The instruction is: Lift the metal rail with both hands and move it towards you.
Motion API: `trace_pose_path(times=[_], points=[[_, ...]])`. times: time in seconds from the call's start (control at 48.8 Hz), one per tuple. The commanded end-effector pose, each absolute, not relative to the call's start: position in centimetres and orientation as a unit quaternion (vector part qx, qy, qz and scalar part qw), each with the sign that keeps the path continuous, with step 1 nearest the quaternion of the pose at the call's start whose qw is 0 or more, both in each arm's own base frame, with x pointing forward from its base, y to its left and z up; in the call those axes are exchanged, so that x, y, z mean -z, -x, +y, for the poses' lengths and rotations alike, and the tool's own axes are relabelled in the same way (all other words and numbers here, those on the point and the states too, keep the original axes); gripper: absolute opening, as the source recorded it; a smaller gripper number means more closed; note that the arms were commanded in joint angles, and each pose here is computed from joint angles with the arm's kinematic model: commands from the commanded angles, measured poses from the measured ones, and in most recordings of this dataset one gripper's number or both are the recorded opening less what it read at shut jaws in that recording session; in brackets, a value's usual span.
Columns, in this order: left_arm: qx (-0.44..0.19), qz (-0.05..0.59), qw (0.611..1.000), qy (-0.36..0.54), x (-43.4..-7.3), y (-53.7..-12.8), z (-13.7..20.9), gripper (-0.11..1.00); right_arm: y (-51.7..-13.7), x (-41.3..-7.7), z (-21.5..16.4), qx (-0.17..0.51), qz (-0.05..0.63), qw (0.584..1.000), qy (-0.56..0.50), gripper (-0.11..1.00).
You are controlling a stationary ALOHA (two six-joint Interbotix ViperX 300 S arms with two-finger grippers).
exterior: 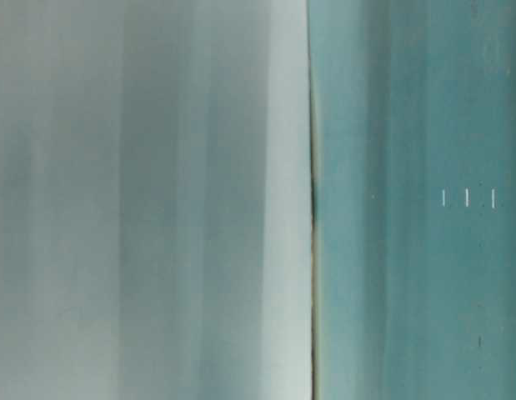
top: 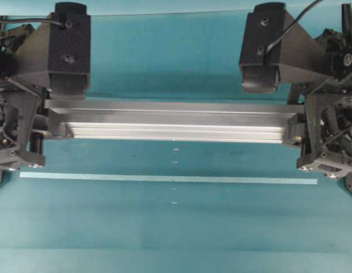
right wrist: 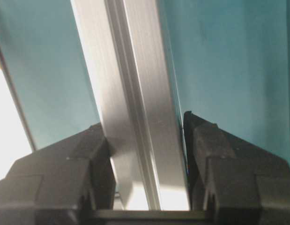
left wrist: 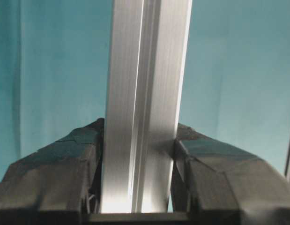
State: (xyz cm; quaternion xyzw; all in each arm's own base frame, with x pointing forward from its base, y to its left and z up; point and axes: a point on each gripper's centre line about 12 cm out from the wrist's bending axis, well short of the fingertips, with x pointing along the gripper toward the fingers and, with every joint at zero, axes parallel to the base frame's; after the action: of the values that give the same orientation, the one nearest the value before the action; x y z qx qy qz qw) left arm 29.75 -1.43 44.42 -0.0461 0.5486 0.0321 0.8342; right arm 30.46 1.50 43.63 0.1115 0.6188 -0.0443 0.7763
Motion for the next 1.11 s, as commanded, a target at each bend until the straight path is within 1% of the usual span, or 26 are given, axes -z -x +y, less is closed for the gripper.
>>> trace_pose_path(times=[0.0,0.164,0.328,0.532,0.799,0.983,1.085], points=[[-0.044,0.548,0.833,0.064,-44.3,-29.4,-1.5,0.29,-30.1,-43.0,1.0,0.087,0.618,0.766,-0.154,0.42],[-0.049,0.578,0.812,0.063,-41.3,-29.3,-1.5,0.29,-29.7,-40.1,0.9,0.092,0.648,0.741,-0.147,0.42],[-0.053,0.596,0.799,0.06,-37.4,-29.8,-1.3,0.29,-29.0,-35.6,0.2,0.105,0.684,0.707,-0.145,0.42],[-0.055,0.597,0.798,0.06,-31.9,-30.2,-1.0,0.29,-29.2,-32.1,-0.1,0.11,0.67,0.719,-0.148,0.42],[-0.056,0.585,0.807,0.062,-27.2,-30.6,-0.6,0.29,-29.7,-26.5,-0.1,0.113,0.67,0.719,-0.149,0.42],[-0.056,0.597,0.798,0.059,-23.6,-31.3,-0.5,0.29,-30.4,-22.4,-0.2,0.114,0.661,0.726,-0.151,0.42],[-0.056,0.604,0.793,0.058,-21.2,-31.5,-0.5,0.29,-30.9,-20.9,-0.2,0.114,0.653,0.733,-0.153,0.42]])
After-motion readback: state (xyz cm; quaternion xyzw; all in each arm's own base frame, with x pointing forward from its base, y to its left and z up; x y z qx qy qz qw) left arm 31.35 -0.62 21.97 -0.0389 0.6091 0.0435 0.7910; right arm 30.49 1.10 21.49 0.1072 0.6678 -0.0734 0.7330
